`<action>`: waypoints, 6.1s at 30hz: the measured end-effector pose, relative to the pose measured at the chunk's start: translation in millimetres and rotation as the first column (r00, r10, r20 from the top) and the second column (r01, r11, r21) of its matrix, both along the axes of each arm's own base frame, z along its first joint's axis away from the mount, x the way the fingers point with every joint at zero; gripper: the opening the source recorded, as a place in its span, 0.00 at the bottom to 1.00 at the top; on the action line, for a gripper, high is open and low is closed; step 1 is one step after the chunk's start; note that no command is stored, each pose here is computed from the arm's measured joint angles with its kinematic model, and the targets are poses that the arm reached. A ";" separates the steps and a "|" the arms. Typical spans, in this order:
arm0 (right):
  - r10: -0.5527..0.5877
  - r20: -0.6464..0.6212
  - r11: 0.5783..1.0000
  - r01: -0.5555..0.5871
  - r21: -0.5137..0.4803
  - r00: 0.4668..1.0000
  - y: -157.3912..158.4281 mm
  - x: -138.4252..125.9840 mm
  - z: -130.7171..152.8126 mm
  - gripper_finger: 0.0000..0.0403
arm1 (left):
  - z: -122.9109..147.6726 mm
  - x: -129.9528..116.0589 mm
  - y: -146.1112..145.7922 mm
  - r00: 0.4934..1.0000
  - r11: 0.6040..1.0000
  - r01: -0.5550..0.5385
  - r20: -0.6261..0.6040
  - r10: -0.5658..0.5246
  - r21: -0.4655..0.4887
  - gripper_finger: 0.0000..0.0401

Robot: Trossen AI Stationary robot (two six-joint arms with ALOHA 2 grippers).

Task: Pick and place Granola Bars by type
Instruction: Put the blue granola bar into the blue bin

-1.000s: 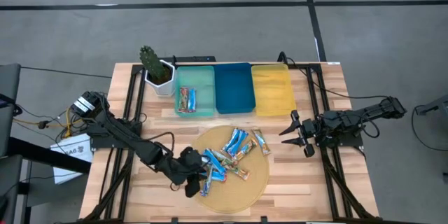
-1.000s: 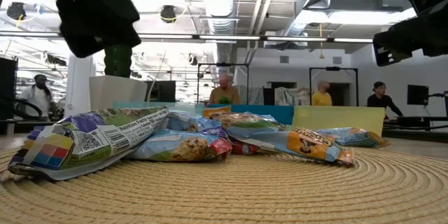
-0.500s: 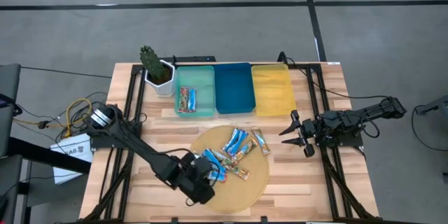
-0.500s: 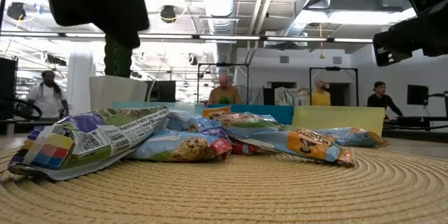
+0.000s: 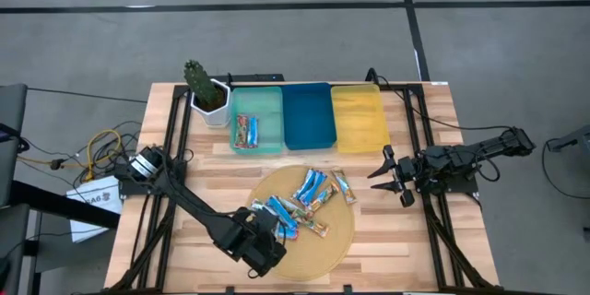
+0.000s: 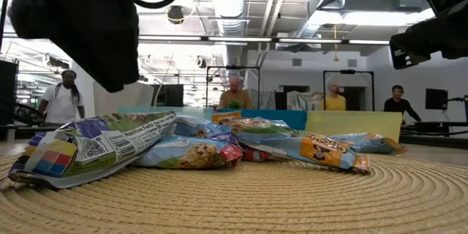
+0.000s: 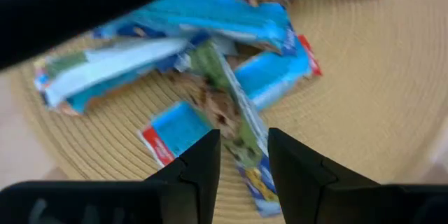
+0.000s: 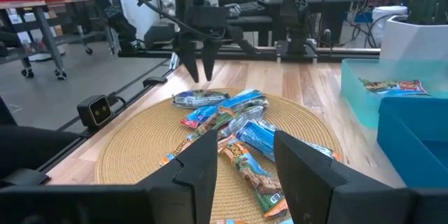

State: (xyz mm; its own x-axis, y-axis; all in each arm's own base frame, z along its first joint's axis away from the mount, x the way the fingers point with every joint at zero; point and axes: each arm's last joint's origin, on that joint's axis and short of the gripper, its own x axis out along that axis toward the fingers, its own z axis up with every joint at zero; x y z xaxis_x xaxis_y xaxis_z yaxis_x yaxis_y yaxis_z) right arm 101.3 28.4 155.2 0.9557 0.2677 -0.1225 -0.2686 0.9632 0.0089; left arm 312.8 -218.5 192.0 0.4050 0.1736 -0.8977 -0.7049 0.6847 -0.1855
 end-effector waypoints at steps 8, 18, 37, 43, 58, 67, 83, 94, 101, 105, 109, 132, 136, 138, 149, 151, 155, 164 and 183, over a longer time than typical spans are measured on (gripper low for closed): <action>0.000 0.000 1.000 0.000 0.000 1.000 0.0 0.0 0.1 0.33 | 0.2 1.7 2.3 0.998 0.998 0.055 -0.008 -0.055 0.033 0.28; 0.000 0.000 1.000 0.000 0.000 1.000 0.0 0.0 0.0 0.33 | -2.7 4.5 6.0 0.999 1.000 0.025 -0.036 -0.025 -0.010 0.37; 0.000 0.000 1.000 0.000 0.000 1.000 0.0 0.0 0.0 0.33 | -28.9 13.8 3.2 0.996 0.998 -0.024 -0.085 0.020 -0.058 0.37; 0.000 0.000 1.000 0.000 0.000 1.000 0.0 0.0 0.0 0.33 | -35.8 18.2 0.0 0.997 0.997 -0.009 -0.072 0.003 -0.076 0.34; 0.000 0.000 1.000 0.000 0.000 1.000 0.0 0.0 0.1 0.33 | -37.2 20.1 -1.9 0.997 0.996 0.036 -0.068 -0.042 -0.085 0.03; 0.000 0.000 1.000 0.000 0.000 1.000 0.0 0.0 0.1 0.33 | -36.9 20.9 -3.0 0.995 0.994 0.073 -0.059 -0.077 -0.080 0.03; 0.000 0.000 1.000 0.000 0.000 1.000 0.0 0.0 0.0 0.33 | -7.7 44.3 -14.7 0.966 0.982 0.188 0.177 -0.191 0.029 0.01; 0.000 0.000 1.000 0.000 0.000 1.000 0.0 0.0 0.0 0.33 | 36.7 64.1 -16.6 0.899 0.922 0.100 0.364 -0.244 0.373 0.01; 0.000 0.000 1.000 0.000 0.000 1.000 0.0 0.0 -0.1 0.33 | 59.9 72.0 -17.3 0.864 0.868 0.001 0.436 -0.251 0.497 0.01; 0.000 0.000 1.000 0.000 0.000 1.000 0.0 0.0 0.1 0.33 | 60.6 74.0 -14.4 0.865 0.864 -0.010 0.438 -0.245 0.503 0.01; 0.000 0.000 1.000 0.000 0.000 1.000 0.0 0.0 0.0 0.33 | 60.5 77.8 -7.8 0.869 0.863 -0.025 0.437 -0.231 0.504 0.01; 0.000 0.000 1.000 0.000 0.000 1.000 0.0 0.0 0.0 0.33 | 60.8 128.3 128.2 0.975 0.670 -0.045 0.178 -0.132 0.741 0.00; 0.000 0.000 1.000 0.000 0.000 1.000 0.0 0.0 0.0 0.33 | 60.8 132.7 153.4 0.987 0.637 -0.017 0.116 -0.114 0.771 0.00; 0.000 0.000 1.000 0.000 0.000 1.000 0.0 0.0 0.1 0.33 | 60.5 134.4 166.7 0.991 0.629 -0.013 0.096 -0.097 0.777 0.00; 0.000 0.000 1.000 0.000 0.000 1.000 0.0 0.0 -0.1 0.33 | 51.6 130.7 248.6 0.999 0.707 -0.033 0.013 0.034 0.706 0.00; 0.000 0.000 1.000 0.000 0.000 1.000 0.0 0.0 0.0 0.33 | 49.5 127.0 263.6 0.997 0.717 -0.049 -0.007 0.075 0.696 0.00; 0.000 0.000 1.000 0.000 0.000 1.000 0.0 0.0 0.0 0.33 | 46.2 118.2 291.7 0.985 0.724 -0.094 -0.040 0.165 0.683 0.00; 0.000 0.000 1.000 0.000 0.000 1.000 0.0 0.0 0.0 0.33 | 38.6 106.9 331.5 0.973 0.826 -0.164 -0.048 0.225 0.540 0.00; 0.000 0.000 1.000 0.000 0.000 1.000 0.0 0.0 0.0 0.33 | 2.3 99.9 340.1 0.977 0.923 -0.163 -0.073 0.200 0.348 0.01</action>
